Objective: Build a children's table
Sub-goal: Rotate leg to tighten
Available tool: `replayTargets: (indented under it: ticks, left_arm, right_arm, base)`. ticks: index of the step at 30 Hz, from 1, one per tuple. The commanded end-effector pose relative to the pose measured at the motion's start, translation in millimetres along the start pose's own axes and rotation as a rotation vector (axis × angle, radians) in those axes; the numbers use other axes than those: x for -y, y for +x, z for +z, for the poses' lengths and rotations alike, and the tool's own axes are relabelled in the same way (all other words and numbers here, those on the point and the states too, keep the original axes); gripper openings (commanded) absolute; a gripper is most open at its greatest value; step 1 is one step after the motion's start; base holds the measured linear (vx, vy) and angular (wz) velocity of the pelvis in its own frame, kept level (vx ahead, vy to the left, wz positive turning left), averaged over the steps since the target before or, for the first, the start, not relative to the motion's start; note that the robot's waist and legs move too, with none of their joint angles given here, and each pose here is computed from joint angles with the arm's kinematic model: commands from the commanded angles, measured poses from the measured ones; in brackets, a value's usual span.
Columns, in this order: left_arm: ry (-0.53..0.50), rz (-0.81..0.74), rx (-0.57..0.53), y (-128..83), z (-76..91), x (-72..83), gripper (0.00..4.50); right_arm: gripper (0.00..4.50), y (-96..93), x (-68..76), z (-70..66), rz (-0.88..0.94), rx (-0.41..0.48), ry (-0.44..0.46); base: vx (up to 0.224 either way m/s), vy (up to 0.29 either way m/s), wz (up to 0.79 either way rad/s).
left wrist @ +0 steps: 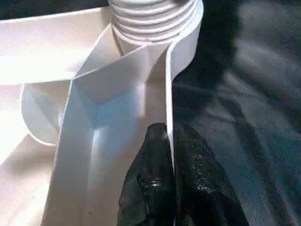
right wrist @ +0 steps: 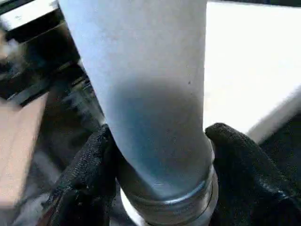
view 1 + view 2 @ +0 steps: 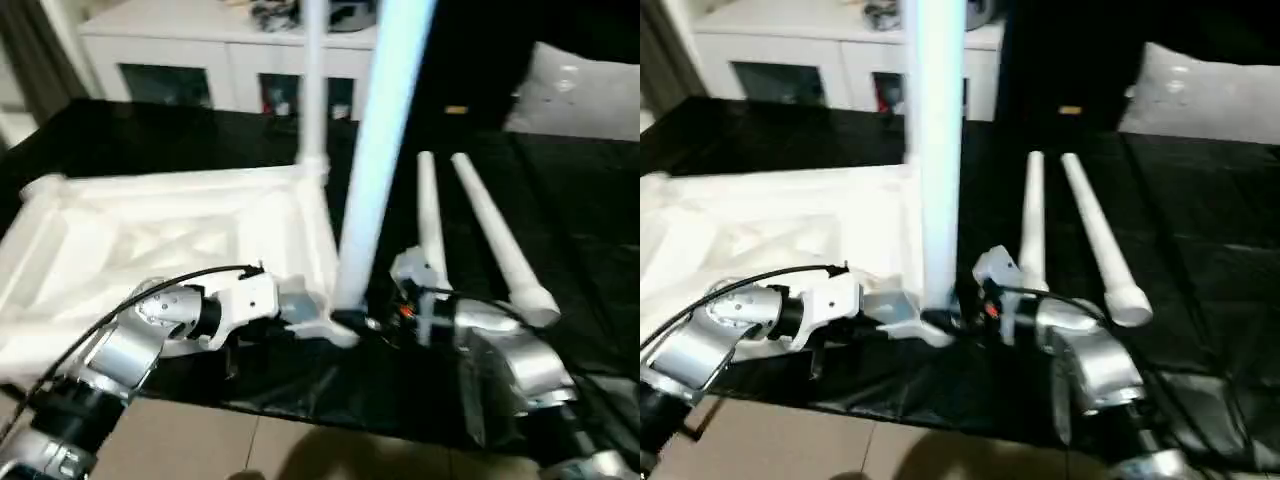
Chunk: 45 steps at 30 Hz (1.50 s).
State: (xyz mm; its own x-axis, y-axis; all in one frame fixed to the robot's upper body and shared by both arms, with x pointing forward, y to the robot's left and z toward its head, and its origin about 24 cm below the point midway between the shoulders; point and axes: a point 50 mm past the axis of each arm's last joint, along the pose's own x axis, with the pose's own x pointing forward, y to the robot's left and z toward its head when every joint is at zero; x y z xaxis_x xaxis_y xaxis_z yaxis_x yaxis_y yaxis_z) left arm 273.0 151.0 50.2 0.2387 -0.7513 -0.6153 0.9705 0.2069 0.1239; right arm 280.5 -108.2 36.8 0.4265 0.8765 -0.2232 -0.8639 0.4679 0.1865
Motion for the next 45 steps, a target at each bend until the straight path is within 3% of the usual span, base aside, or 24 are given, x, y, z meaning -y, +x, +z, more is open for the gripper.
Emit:
replayTargets:
  ticks: [1, 7, 9, 16, 17, 21, 31, 33, 35, 38, 45]
  left_arm:
    - [0.039, -0.011, 0.117, 18, 31.8, 12.7, 0.0]
    - [-0.082, 0.162, 0.174, 40, 56.2, 14.1, 0.0]
    - [-0.069, 0.225, 0.165, 52, 67.1, 11.5, 0.0]
    - [-0.034, 0.301, 0.086, 51, 62.5, 0.4, 0.0]
    - [-0.033, 0.309, 0.076, 50, 61.4, -1.0, 0.0]
    - [-0.04, 0.329, 0.041, 45, 50.8, -6.8, 0.0]
    - [-0.018, 0.28, 0.01, 40, 33.2, -12.2, 0.0]
    - [0.004, 0.245, -0.008, 36, 26.1, -13.6, 0.0]
    - [0.011, 0.234, -0.013, 34, 24.0, -14.2, 0.0]
    - [0.054, 0.168, -0.018, 28, 17.9, -13.2, 0.0]
    - [0.184, -0.036, -0.022, 14, 12.2, -4.8, 0.0]
  right_arm:
    - [2.62, 12.3, 4.7, -23.7, -0.154, -0.113, 0.079]
    - [2.61, 37.6, 9.7, -24.3, -0.357, -0.087, 0.187]
    - [2.61, 48.6, 13.7, -23.1, -0.438, -0.102, 0.192]
    - [2.61, 48.8, 18.6, -20.8, -0.471, -0.063, 0.22]
    - [3.17, 48.6, 18.2, -21.2, -0.464, -0.06, 0.221]
    - [3.52, 40.7, 22.9, -19.7, -0.49, -0.006, 0.234]
    - [4.34, 1.9, 31.9, 2.9, -0.376, 0.084, -0.006]
    - [4.43, -15.3, 33.7, 15.0, -0.3, 0.094, -0.108]
    - [4.43, -19.4, 33.4, 18.1, -0.271, 0.094, -0.132]
    - [4.43, -31.7, 28.7, 24.3, -0.152, 0.05, -0.226]
    - [4.43, -40.4, 22.1, 21.0, 0.047, -0.107, -0.337]
  base:
    - [0.0, 0.0, 0.0]
    - [0.0, 0.0, 0.0]
    - [0.0, 0.0, 0.0]
    - [0.0, 0.0, 0.0]
    - [0.0, 0.0, 0.0]
    - [0.0, 0.0, 0.0]
    - [0.0, 0.0, 0.0]
    - [0.0, 0.0, 0.0]
    - [0.0, 0.0, 0.0]
    - [0.0, 0.0, 0.0]
    - [0.0, 0.0, 0.0]
